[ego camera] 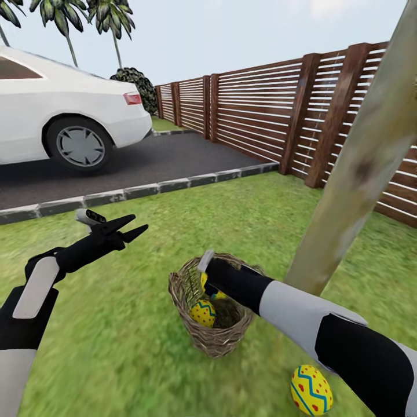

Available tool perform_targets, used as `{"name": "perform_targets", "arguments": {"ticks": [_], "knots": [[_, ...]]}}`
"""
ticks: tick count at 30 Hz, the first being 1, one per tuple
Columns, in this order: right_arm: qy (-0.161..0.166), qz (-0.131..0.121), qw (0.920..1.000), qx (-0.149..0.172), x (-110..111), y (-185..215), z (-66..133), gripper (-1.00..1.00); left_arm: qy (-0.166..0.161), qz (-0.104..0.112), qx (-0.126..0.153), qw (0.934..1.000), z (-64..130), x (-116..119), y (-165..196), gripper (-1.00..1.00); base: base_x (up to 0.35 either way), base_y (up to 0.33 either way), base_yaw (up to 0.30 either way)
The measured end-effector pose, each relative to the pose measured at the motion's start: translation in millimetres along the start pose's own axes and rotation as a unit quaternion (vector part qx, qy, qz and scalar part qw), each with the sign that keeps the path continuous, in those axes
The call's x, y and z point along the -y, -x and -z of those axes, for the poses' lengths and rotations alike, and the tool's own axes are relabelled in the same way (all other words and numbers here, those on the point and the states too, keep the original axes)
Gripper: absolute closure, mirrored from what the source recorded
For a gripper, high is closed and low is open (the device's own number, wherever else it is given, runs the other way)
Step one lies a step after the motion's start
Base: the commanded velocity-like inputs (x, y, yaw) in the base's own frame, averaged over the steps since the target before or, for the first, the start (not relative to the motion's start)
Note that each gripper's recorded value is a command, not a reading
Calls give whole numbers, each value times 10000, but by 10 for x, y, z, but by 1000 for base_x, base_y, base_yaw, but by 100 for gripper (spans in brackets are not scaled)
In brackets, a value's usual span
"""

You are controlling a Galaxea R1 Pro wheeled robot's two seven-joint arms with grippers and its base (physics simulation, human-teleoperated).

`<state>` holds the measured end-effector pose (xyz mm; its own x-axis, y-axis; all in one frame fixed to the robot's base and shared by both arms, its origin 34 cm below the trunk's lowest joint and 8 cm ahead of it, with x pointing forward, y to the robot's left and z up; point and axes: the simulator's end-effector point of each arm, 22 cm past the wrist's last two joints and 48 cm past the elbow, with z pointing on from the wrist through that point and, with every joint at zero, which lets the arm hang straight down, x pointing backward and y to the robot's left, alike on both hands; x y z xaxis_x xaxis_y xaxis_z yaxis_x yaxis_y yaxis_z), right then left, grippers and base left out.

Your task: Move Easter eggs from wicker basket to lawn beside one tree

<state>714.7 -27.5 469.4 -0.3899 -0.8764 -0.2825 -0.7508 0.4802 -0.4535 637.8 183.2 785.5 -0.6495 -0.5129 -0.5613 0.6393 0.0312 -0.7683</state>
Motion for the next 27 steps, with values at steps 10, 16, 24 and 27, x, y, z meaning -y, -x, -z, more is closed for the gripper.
{"name": "perform_targets", "arguments": {"ticks": [10,16,24,27], "knots": [[74,-520,9981,337,425,238,519,100,7,5,7,10000,-92,123,149,-100,0,0,0],[132,-1377,9832,1193,1004,629,1061,100,22,4,9,10000,-149,195,247,-100,0,0,0],[50,-2472,9421,2264,1890,879,1846,100,51,-2,3,10000,-219,290,377,-100,0,0,0],[243,-2748,9316,2366,1788,787,1817,100,52,-25,30,10000,-193,298,407,-100,0,0,0]]}}
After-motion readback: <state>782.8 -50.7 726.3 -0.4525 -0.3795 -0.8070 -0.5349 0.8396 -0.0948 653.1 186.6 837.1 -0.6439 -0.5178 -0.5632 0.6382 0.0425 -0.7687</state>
